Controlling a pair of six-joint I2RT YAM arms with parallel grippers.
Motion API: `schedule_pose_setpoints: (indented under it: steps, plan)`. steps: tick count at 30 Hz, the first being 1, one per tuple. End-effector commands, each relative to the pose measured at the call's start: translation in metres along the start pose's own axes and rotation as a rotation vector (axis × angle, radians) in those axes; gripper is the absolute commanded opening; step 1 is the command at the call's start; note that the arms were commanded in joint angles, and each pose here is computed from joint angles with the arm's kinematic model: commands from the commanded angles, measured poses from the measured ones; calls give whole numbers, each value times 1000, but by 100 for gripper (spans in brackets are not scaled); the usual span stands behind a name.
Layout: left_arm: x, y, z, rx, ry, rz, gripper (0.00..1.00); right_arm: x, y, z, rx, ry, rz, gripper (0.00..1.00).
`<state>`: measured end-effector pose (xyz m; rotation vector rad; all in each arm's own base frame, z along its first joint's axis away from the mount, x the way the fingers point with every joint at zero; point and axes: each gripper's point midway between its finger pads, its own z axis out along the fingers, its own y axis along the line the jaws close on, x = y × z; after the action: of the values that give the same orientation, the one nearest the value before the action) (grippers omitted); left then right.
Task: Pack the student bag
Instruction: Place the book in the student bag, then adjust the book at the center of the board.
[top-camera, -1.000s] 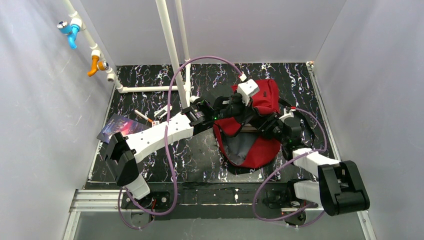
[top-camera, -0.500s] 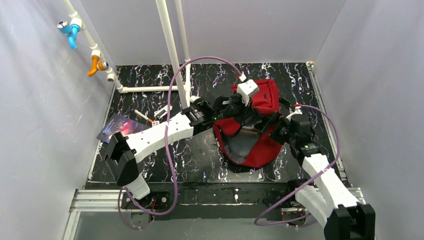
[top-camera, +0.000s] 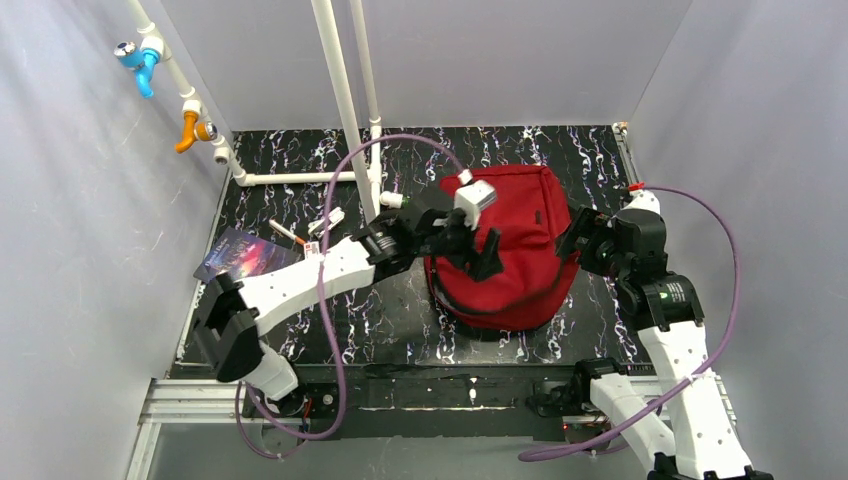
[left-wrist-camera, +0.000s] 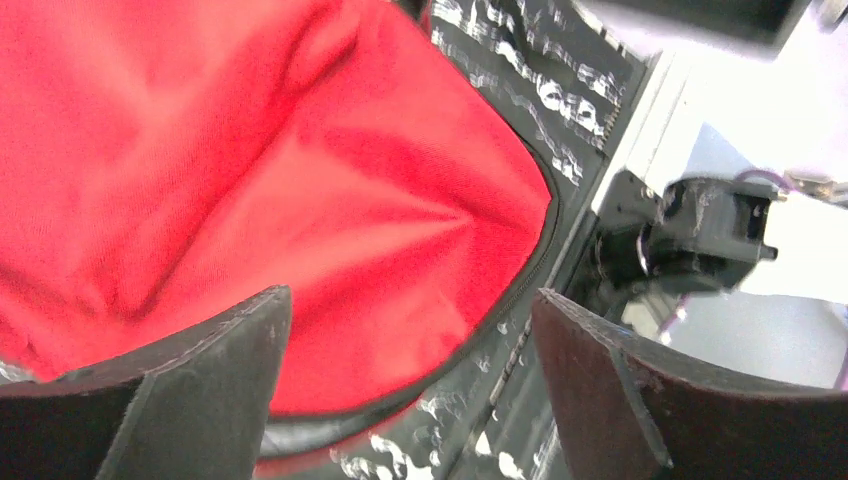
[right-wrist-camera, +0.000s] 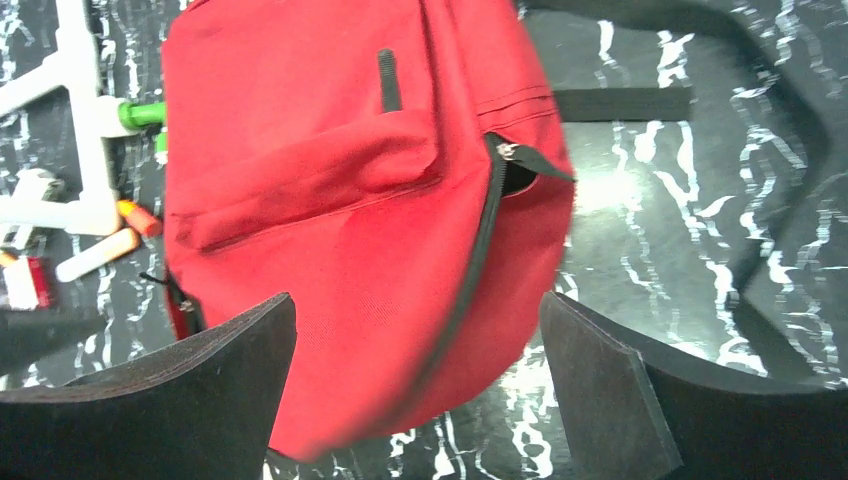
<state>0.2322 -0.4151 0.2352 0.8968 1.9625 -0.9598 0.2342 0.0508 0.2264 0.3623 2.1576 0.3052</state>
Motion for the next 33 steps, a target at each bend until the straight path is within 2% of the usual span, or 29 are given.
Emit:
schedule_pose_setpoints:
  steps: [1,4,5,9,10,11,14,20,21,23,26,29,33]
  plan:
    - [11,-9,-73,-5,-41,-112,98,-24,-15,-13,79,-74,-128,98]
    - [35,20,-121,-198,-22,-101,98,-39,6,-14,-21,-118,-156,98]
    - [65,79,-186,-600,21,-123,98,-43,29,-9,-139,-121,-188,98]
    - [109,137,-279,-1075,16,-216,98,-24,73,3,-387,-29,-162,97]
    - [120,144,-292,-1140,4,-254,98,-20,86,3,-454,-12,-143,96]
    - [130,149,-299,-1169,-13,-293,98,-13,105,1,-534,1,-145,96]
    - [152,158,-291,-1165,-39,-418,98,6,141,0,-570,16,-179,98]
    - [174,189,-282,-1210,-105,-679,98,100,218,-19,-679,156,-320,98]
    - [183,217,-291,-1232,-150,-868,98,128,232,-22,-720,188,-315,98]
    - [186,237,-310,-1296,-203,-966,98,140,237,-22,-739,219,-318,99]
    - [179,278,-348,-1443,-355,-1010,98,155,239,-22,-752,251,-353,98]
    - [165,315,-363,-1464,-443,-1050,98,156,238,-21,-752,249,-386,98]
    - [153,374,-364,-1529,-445,-961,98,151,236,-23,-749,232,-413,98]
